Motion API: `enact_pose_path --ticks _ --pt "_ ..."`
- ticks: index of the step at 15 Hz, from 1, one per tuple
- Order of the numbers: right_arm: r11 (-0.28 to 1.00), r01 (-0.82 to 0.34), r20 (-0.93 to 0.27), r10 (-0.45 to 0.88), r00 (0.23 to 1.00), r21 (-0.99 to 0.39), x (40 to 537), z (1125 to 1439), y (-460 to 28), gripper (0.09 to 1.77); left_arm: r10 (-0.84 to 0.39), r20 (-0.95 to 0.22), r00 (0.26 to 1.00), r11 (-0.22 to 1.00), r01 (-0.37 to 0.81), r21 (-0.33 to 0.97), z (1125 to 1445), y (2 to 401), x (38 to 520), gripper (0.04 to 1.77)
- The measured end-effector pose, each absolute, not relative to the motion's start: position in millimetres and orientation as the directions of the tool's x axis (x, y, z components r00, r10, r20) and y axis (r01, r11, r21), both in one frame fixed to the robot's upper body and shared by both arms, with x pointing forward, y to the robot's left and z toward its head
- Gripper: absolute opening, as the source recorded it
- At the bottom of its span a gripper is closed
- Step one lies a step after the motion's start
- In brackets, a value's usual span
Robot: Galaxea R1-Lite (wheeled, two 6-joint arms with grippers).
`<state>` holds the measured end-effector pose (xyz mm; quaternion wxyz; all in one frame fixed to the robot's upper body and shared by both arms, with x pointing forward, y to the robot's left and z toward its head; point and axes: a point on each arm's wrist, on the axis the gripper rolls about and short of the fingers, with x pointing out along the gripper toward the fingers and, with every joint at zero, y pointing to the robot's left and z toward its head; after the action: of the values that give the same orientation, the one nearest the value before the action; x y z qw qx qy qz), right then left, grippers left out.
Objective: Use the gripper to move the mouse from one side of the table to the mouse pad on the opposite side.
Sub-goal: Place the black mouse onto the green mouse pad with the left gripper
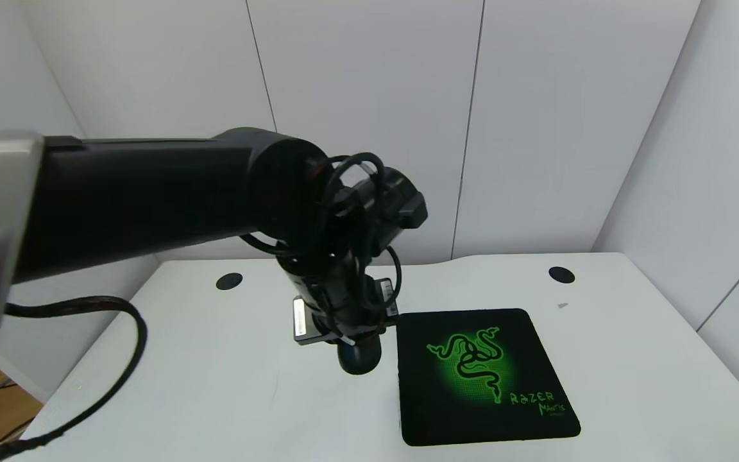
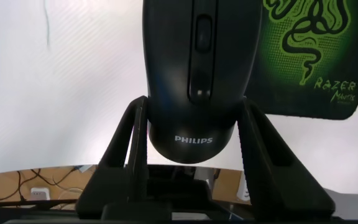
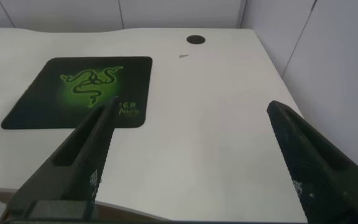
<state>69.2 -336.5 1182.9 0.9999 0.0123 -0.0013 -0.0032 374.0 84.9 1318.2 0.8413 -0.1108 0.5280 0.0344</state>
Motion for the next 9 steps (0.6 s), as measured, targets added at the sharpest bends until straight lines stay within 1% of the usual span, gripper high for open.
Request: enact_pose_path --ticks 2,5,7,9 --pt "1.000 0.007 0.003 -0.007 1.000 0.024 69.2 1182.9 -336.5 1.71 -0.053 -0.885 0.462 0.979 -0.153 -0.138 1304.2 62.8 376.3 0.90" --pt "1.000 0.006 0.003 -0.006 1.000 0.025 69.2 1182.9 -336.5 1.71 -0.082 -0.871 0.485 0.977 -0.135 -0.167 1287.7 41.9 381.6 0.90" --pt "1.000 0.006 0.003 -0.006 1.000 0.024 69.2 1182.9 -336.5 1.71 -0.097 -0.866 0.491 0.973 -0.135 -0.185 1278.5 30.6 381.7 0.90" --pt "1.000 0.006 0.003 -0.006 1.000 0.024 69.2 1182.9 -336.5 1.71 -0.091 -0.868 0.488 0.975 -0.133 -0.177 1267.5 22.3 382.1 0.90"
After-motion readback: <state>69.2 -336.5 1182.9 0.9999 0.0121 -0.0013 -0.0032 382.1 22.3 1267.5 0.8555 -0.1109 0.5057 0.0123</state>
